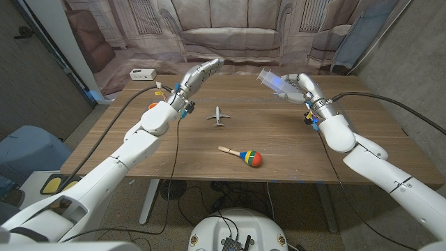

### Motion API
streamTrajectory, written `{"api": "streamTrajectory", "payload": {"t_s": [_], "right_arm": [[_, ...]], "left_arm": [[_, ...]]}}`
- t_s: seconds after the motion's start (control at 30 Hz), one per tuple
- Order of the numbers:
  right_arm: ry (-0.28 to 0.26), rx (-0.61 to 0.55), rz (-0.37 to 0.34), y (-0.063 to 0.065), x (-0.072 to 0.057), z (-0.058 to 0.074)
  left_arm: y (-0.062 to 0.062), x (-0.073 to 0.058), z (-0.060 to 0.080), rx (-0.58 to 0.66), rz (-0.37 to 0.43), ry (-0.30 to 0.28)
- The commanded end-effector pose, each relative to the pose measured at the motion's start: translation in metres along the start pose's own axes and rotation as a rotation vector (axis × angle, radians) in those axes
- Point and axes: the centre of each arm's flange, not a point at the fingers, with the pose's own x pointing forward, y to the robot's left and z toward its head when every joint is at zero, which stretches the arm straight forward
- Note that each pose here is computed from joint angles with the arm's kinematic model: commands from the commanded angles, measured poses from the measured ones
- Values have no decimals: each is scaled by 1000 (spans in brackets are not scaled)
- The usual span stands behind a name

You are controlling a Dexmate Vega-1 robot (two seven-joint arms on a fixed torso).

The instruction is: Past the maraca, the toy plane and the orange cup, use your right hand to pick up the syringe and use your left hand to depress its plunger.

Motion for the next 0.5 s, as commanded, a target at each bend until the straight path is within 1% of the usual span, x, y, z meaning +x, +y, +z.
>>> {"api": "streamTrajectory", "payload": {"t_s": [0.03,0.33,0.5], "right_arm": [[9,-18,3,-3,-1,2],[18,-45,6,-9,-1,3],[27,-59,14,-11,-1,1]], "left_arm": [[8,-13,-7,-33,39,35],[7,-14,-10,-53,41,42],[3,-15,-12,-58,30,55]]}}
